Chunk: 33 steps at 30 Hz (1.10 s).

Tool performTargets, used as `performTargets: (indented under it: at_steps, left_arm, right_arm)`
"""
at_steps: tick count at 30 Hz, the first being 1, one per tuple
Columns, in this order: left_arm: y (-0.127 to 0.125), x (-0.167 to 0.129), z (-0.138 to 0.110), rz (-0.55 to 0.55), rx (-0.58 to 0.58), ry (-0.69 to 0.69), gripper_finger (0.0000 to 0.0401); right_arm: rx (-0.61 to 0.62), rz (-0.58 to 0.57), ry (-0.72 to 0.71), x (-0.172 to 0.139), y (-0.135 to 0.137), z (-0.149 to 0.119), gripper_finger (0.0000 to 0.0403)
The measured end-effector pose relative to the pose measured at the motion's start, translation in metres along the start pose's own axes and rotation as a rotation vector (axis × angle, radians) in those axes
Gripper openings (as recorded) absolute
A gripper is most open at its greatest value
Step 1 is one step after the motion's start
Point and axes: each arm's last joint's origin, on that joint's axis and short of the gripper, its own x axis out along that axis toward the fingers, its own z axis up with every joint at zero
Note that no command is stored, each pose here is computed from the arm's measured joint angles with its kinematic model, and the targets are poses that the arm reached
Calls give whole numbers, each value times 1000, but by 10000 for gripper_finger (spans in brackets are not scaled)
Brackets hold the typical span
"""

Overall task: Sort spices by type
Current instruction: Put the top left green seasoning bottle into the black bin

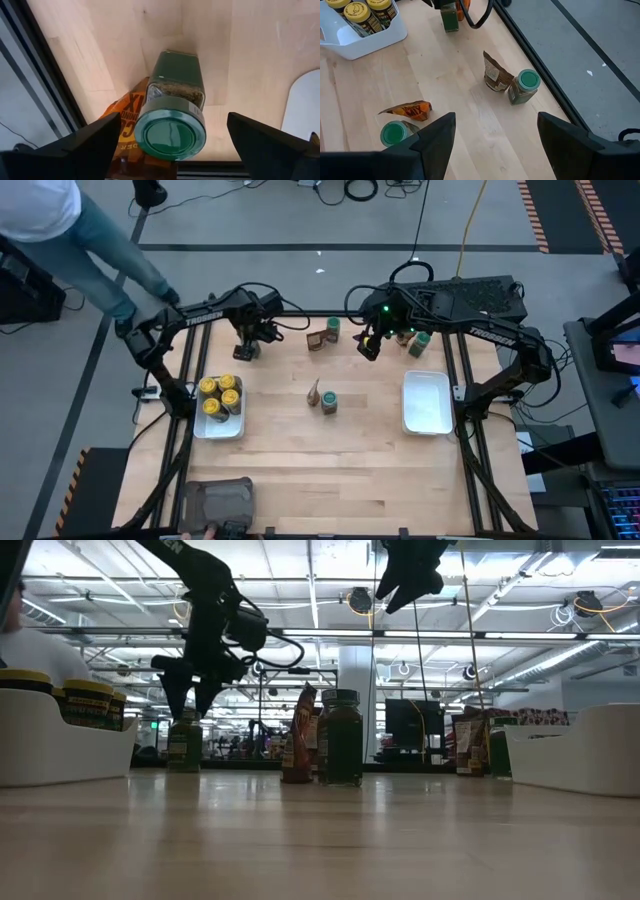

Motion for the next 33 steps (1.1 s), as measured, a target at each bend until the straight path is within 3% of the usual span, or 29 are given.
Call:
performTargets:
  at_steps: [33]
  left_arm:
    - [4,5,-1,-53,-53,-20,368]
  right_arm:
    - [0,3,1,0,0,0,265]
